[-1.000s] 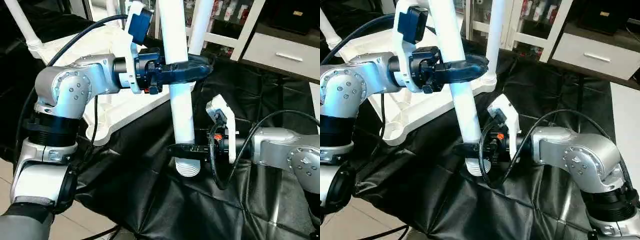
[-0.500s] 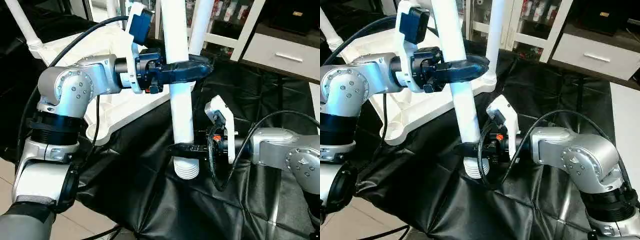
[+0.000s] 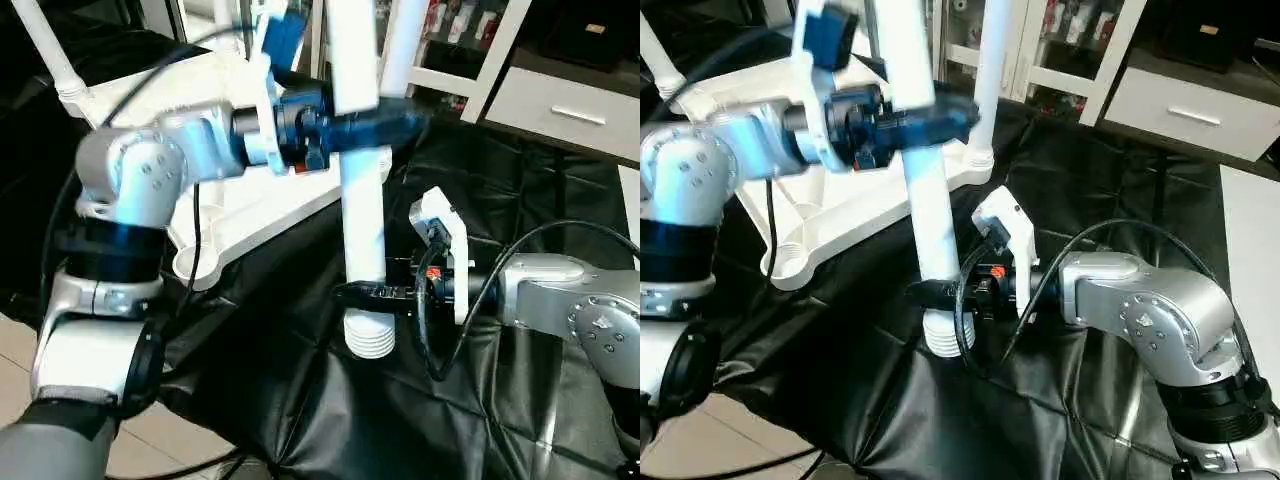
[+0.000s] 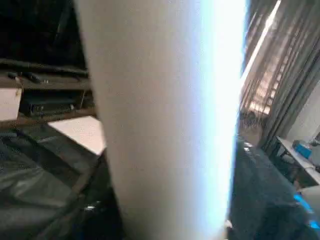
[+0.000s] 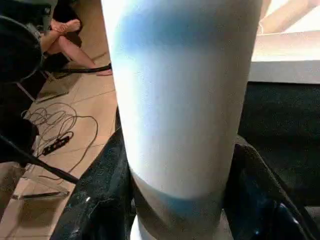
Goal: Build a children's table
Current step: Pick table leg
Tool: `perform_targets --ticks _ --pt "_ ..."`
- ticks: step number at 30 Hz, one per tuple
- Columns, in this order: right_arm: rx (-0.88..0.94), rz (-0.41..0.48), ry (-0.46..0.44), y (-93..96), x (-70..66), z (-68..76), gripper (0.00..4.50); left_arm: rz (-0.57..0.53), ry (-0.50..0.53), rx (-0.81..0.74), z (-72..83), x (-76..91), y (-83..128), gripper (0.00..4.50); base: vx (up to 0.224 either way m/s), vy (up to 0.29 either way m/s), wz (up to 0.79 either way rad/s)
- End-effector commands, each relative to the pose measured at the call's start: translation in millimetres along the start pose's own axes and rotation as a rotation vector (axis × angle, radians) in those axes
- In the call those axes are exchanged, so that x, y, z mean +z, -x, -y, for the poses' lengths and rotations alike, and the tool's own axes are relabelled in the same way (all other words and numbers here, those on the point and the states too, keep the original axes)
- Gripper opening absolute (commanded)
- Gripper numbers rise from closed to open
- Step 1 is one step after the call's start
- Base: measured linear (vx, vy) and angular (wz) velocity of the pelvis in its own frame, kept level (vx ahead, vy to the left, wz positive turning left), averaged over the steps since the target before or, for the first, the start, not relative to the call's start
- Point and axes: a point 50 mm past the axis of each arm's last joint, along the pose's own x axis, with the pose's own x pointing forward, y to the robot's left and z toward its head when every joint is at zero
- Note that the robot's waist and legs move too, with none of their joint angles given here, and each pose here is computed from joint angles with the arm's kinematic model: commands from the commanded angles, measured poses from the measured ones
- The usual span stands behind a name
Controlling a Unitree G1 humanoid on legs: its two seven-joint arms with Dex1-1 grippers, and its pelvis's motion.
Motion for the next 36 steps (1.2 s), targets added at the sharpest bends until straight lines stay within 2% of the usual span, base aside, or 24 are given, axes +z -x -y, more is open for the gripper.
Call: perform_targets --ticks 1,2,4,5,8,9,13,17,23,24,25,26,27,30,32,34,35,36 --pt "-0.032 0.000 -0.013 1.7 -1.8 4.5 1.93 0.029 -0.036 -0.032 8.2 12.9 -4.0 3.00 0.000 0.000 0.00" --pt "-0.034 0.005 -0.012 1.7 -1.5 4.7 1.93 0.034 -0.036 -0.029 8.0 13.5 -3.9 3.24 0.000 0.000 0.00" --pt "-0.052 0.037 -0.012 1.7 1.6 6.8 1.92 0.058 -0.037 -0.022 8.0 16.4 -3.0 3.28 0.000 0.000 0.00" --pt "-0.088 0.083 -0.012 2.8 6.2 10.8 1.92 0.099 -0.026 -0.008 6.4 19.6 -1.9 3.28 0.000 0.000 0.00" --pt "-0.117 0.173 -0.012 7.1 15.8 15.0 1.91 0.130 -0.006 0.002 4.8 20.5 0.1 3.34 0.000 0.000 0.00" --pt "-0.105 0.229 -0.024 12.4 23.8 15.1 1.91 0.142 0.010 0.006 3.5 20.5 2.6 3.34 0.000 0.000 0.00" --pt "-0.070 0.274 -0.009 18.2 31.1 11.0 1.91 0.163 0.017 0.039 0.2 20.6 6.4 3.34 0.000 0.000 0.00" --pt "-0.111 0.349 -0.002 30.8 40.2 16.7 1.88 0.230 0.052 0.068 -4.3 24.5 12.8 3.34 0.000 0.000 0.00" --pt "-0.185 0.409 -0.003 39.2 43.4 23.5 1.88 0.279 0.011 0.091 -3.3 31.2 20.0 3.34 0.000 0.000 0.00" --pt "-0.294 0.440 0.036 45.4 43.9 30.5 1.88 0.317 -0.014 0.100 1.1 35.0 27.5 3.34 0.000 0.000 0.00" --pt "-0.302 0.440 0.040 45.7 43.8 30.9 1.88 0.319 -0.017 0.102 1.3 35.1 27.9 3.34 0.000 0.000 0.00" --pt "-0.438 0.438 0.118 50.5 39.7 38.1 1.88 0.354 -0.068 0.141 6.6 35.5 36.8 3.34 0.000 0.000 0.00" --pt "-0.447 0.442 0.121 50.6 39.2 38.3 1.88 0.355 -0.073 0.150 6.9 34.8 37.9 3.34 0.000 0.000 0.00" --pt "-0.586 0.535 0.149 52.3 29.9 38.0 1.88 0.354 -0.162 0.348 13.0 14.9 55.8 3.34 0.000 0.000 0.00" --pt "-0.682 0.598 0.171 51.3 22.9 36.2 1.88 0.316 -0.210 0.607 5.6 -9.3 70.6 3.34 0.000 0.000 0.00" --pt "-0.734 0.638 0.172 48.6 14.0 33.3 1.88 0.252 -0.201 0.807 2.6 -38.2 86.1 3.34 0.000 0.000 0.00" --pt "-0.734 0.638 0.172 48.6 14.0 33.3 1.88 0.252 -0.201 0.807 2.6 -38.2 86.1 3.34 0.000 0.000 0.00" --pt "-0.787 0.669 0.146 48.7 5.4 33.3 1.88 0.143 -0.224 0.961 1.5 -63.5 97.7 3.34 0.000 0.000 0.00"
